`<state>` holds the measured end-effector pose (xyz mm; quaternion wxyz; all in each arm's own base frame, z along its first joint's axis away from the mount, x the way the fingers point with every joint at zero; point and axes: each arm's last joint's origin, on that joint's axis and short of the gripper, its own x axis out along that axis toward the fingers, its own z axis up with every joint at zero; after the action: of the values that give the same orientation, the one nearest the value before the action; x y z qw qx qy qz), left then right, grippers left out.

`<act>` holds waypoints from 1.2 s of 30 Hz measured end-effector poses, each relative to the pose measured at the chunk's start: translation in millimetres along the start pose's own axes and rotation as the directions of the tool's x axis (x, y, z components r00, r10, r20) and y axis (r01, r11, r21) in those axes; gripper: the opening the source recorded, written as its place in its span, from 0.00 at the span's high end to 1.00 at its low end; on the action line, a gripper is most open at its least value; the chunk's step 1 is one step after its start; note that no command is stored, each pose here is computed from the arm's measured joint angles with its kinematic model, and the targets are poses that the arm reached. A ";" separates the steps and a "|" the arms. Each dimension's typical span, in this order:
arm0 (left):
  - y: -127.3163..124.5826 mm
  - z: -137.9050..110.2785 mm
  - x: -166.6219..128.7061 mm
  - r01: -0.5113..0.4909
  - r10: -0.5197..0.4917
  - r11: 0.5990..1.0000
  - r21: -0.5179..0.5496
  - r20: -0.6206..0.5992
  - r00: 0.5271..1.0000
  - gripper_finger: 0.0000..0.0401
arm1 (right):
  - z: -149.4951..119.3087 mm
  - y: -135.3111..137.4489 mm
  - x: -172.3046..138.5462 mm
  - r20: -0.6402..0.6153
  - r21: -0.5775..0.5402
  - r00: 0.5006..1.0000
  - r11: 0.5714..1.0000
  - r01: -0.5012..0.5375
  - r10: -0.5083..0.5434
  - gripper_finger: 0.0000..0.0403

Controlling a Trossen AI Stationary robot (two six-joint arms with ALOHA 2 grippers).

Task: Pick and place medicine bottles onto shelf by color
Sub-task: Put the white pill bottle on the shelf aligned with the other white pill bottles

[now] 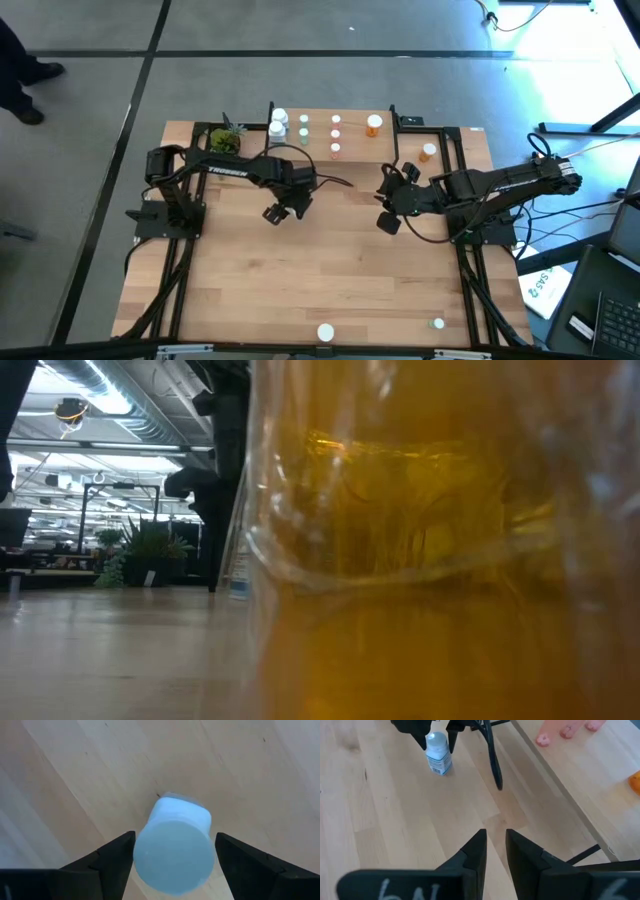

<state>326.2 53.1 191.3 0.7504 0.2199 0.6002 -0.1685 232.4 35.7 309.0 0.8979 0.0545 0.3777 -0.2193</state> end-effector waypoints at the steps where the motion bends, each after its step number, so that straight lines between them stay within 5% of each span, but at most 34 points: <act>1: 0.0 0.1 0.0 0.000 0.000 1.000 0.003 0.001 1.000 0.33 | 0.0 0.0 0.0 0.000 0.000 1.000 1.000 0.000 0.000 0.82; 11: 1.2 1.6 0.0 -0.014 0.014 1.000 0.000 0.016 1.000 0.36 | 0.0 0.0 0.0 0.000 0.000 1.000 1.000 0.000 0.000 0.82; 23: 1.1 1.7 -0.5 -0.013 0.014 0.999 -0.053 0.017 1.000 0.58 | 0.0 0.0 0.0 0.000 0.001 1.000 1.000 0.000 0.000 0.82; 36: 0.8 7.0 -16.9 -0.024 0.029 0.983 -0.181 0.026 0.999 0.60 | -0.1 0.0 0.0 -0.001 0.000 1.000 1.000 0.000 0.000 0.82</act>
<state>328.6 49.9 209.1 0.7780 0.1561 0.5992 -0.1065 232.4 35.7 309.0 0.8978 0.0545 0.3781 -0.2191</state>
